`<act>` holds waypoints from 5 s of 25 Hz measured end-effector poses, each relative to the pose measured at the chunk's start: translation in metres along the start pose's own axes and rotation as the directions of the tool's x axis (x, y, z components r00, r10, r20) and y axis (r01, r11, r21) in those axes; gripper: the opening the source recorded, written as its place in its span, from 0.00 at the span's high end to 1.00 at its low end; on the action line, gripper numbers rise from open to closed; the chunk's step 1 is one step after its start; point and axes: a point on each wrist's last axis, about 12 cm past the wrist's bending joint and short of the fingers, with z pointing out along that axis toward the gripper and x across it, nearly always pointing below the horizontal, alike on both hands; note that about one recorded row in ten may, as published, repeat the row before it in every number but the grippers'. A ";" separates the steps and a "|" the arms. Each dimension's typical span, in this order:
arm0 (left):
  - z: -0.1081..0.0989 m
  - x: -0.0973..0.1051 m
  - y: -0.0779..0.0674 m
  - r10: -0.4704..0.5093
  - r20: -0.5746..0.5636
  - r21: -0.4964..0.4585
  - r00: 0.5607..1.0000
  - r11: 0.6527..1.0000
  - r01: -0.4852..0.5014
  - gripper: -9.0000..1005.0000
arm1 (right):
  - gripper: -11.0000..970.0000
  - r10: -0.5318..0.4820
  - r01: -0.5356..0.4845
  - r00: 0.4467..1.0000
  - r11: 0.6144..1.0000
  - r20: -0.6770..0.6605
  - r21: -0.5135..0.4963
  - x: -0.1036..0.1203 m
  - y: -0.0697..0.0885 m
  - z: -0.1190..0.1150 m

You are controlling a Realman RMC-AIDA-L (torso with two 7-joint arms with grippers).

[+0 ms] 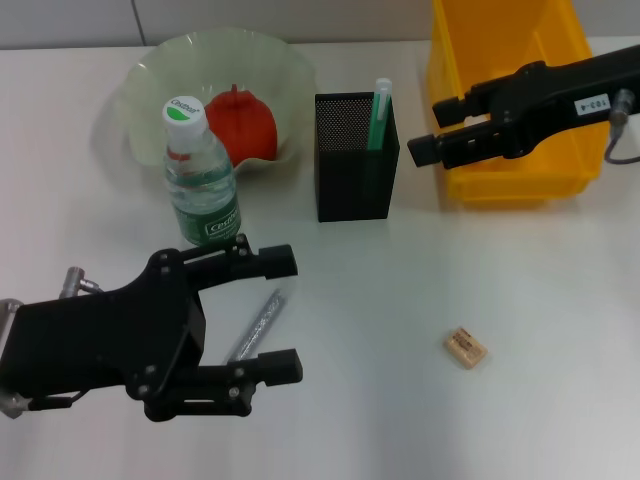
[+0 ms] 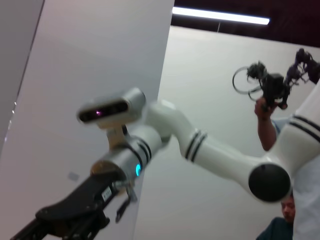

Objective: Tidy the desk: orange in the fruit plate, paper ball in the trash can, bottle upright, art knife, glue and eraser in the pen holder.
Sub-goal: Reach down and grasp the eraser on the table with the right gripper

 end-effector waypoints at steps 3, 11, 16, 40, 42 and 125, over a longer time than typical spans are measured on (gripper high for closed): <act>-0.001 0.002 0.000 0.001 -0.018 -0.005 1.000 1.000 -0.001 0.19 | 0.28 0.025 -0.022 0.994 0.999 -0.107 0.029 -0.012 0.002 0.003; -0.010 0.003 0.001 -0.002 -0.023 -0.064 1.000 0.998 0.000 0.19 | 0.28 0.081 -0.034 0.889 0.993 -0.450 0.112 -0.040 0.025 0.023; -0.013 0.006 0.001 -0.002 -0.020 -0.088 1.000 0.996 0.000 0.19 | 0.28 0.109 0.028 0.778 0.978 -0.619 0.207 -0.045 0.032 0.046; -0.018 0.031 -0.002 0.086 -0.074 -0.172 0.993 0.980 -0.098 0.19 | 0.28 0.142 -0.024 0.560 0.988 -0.817 0.155 -0.002 0.032 0.107; -0.018 0.031 -0.002 0.085 -0.076 -0.174 0.993 0.980 -0.097 0.19 | 0.28 0.145 -0.028 0.557 0.987 -0.818 0.156 0.000 0.032 0.108; -0.012 0.040 0.008 0.072 -0.128 -0.231 0.989 0.968 -0.100 0.20 | 0.46 0.158 -0.028 0.559 0.985 -0.814 0.172 0.027 0.023 0.134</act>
